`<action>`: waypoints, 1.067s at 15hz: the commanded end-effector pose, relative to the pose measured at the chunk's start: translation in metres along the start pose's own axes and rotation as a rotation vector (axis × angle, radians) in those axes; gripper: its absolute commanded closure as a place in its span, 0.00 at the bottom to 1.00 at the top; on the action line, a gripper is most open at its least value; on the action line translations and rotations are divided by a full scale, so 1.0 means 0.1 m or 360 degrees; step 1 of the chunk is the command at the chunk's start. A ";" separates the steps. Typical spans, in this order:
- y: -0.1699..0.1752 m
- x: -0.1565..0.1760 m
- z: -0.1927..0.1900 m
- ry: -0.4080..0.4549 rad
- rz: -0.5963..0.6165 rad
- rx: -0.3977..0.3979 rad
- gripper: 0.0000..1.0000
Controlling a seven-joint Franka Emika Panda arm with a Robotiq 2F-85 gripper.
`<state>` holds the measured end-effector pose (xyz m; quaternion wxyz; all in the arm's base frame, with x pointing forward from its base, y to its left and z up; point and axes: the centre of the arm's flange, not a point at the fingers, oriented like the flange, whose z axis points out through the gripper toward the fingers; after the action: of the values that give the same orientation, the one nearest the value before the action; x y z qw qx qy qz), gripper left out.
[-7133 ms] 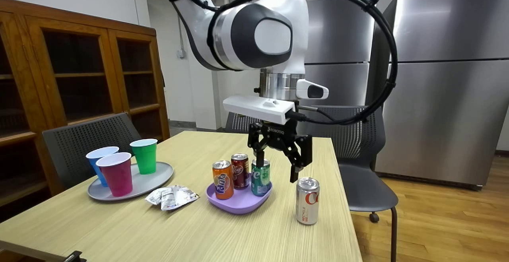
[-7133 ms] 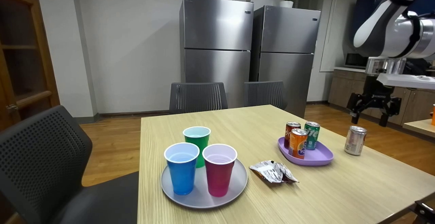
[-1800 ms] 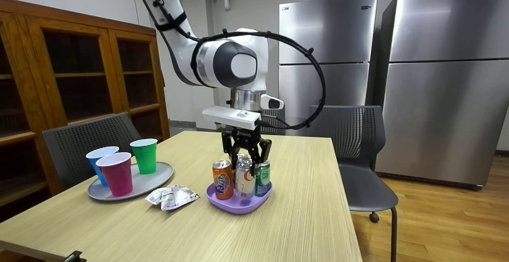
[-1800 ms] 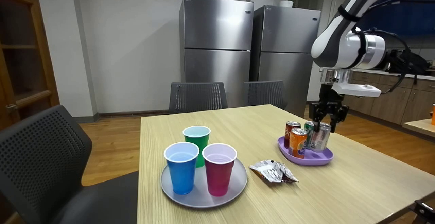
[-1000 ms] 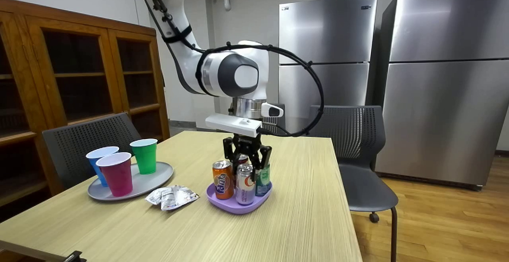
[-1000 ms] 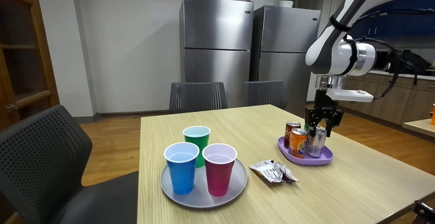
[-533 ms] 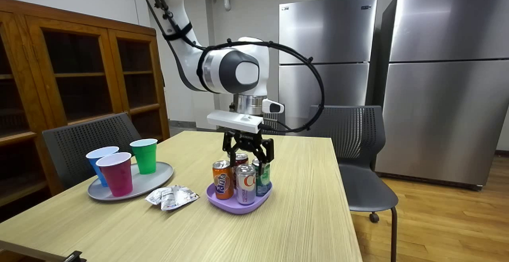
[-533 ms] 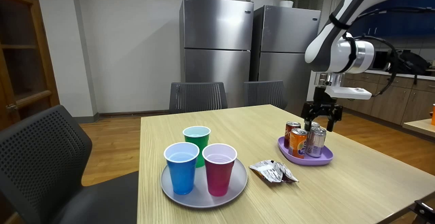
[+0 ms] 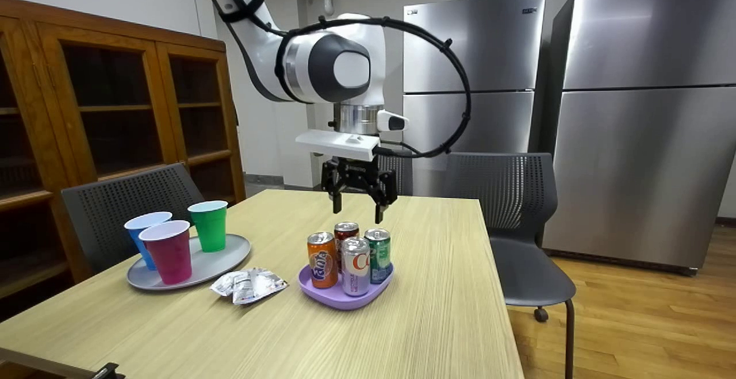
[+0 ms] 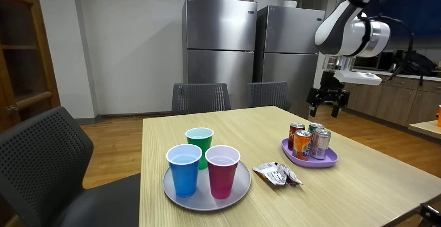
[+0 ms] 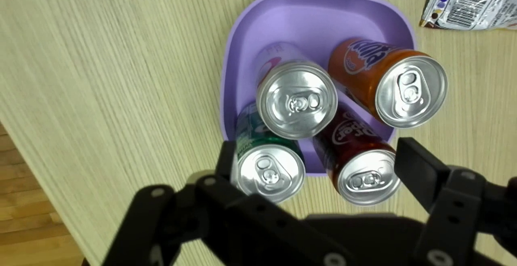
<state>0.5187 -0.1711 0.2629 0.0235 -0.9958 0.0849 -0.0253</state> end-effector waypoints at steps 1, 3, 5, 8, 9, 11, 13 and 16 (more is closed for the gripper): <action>-0.10 -0.27 -0.44 0.0060 -0.0079 0.0002 0.00; -0.16 -0.34 -0.61 0.0093 -0.0102 -0.0002 0.00; -0.08 -0.14 -0.41 0.0090 -0.0041 0.0003 0.00; -0.07 -0.14 -0.35 0.0075 -0.0035 0.0002 0.00; -0.06 -0.15 -0.33 0.0068 -0.0035 0.0002 0.00; -0.06 -0.15 -0.31 0.0063 -0.0034 0.0002 0.00; -0.06 -0.14 -0.31 0.0063 -0.0034 0.0002 0.00; -0.06 -0.14 -0.31 0.0063 -0.0034 0.0002 0.00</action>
<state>0.5038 -0.1640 0.2933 0.0222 -0.9959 0.0746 -0.0453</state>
